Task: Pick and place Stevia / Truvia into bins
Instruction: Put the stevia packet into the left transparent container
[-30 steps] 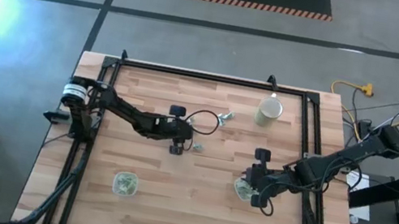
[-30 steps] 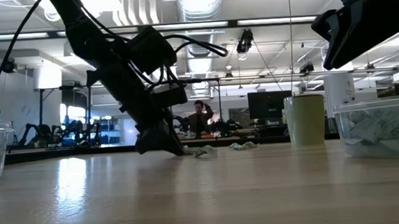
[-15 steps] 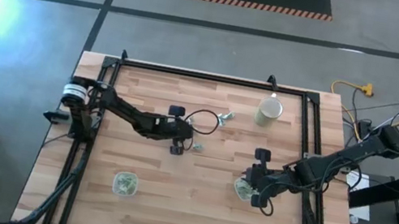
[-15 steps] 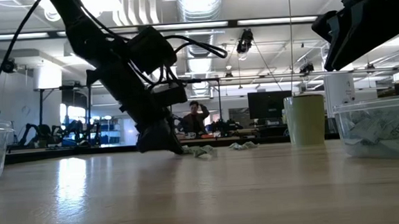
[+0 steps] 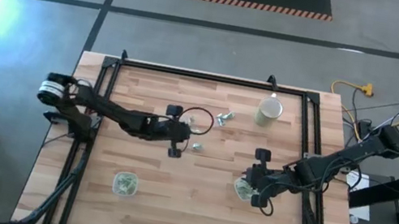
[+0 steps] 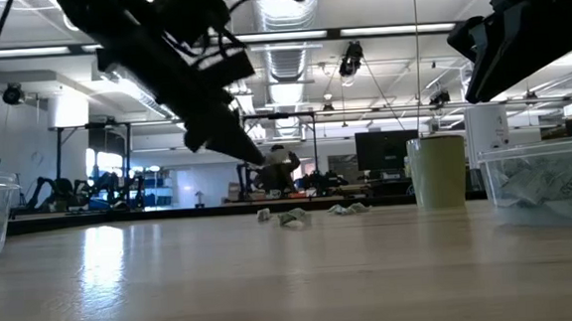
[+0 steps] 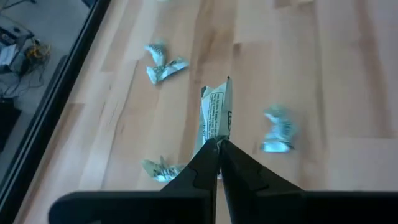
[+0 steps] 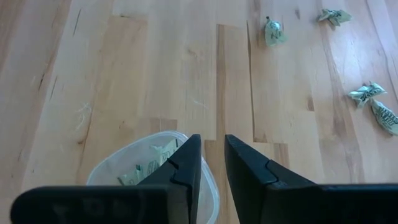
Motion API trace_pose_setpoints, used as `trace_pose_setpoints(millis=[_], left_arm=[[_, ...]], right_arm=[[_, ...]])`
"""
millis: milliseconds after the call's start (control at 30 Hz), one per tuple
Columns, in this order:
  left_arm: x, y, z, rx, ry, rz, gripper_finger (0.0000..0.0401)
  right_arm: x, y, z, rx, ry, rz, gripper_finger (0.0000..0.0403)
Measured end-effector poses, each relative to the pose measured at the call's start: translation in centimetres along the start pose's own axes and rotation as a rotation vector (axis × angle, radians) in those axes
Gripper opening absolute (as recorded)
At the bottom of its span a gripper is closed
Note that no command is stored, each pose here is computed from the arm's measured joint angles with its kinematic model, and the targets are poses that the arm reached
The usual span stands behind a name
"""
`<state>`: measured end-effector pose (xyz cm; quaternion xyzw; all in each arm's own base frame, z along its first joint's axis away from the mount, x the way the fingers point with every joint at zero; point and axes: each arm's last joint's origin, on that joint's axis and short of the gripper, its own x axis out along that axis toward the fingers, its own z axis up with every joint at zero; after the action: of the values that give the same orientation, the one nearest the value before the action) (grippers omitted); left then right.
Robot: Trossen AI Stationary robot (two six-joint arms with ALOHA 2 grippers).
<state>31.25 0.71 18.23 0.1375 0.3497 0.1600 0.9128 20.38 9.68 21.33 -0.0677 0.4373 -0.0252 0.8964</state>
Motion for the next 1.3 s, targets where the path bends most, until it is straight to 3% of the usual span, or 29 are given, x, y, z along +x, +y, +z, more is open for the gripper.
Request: trace_pose_setpoints(millis=[267, 667, 1067, 1300], left_arm=[[-4.6, -1.3, -0.6, -0.001, 0.071, -0.083, 0.0001], [-11.3, -4.0, -2.5, -0.100, 0.205, -0.206, 0.0001], [-14.6, -7.5, -3.5, -0.189, 0.260, -0.395, 0.0001], [-16.2, -8.7, -4.4, -0.253, 0.318, -0.416, 0.0001]], right_arm=[[0.0, 0.0, -0.1, -0.009, 0.002, -0.002, 0.0061], [0.3, -0.2, -0.3, -0.019, -0.003, -0.031, 0.0061], [0.3, 0.0, 0.1, -0.040, -0.047, -0.018, 0.0061], [0.3, 0.1, 0.3, -0.051, -0.065, -0.014, 0.0061]])
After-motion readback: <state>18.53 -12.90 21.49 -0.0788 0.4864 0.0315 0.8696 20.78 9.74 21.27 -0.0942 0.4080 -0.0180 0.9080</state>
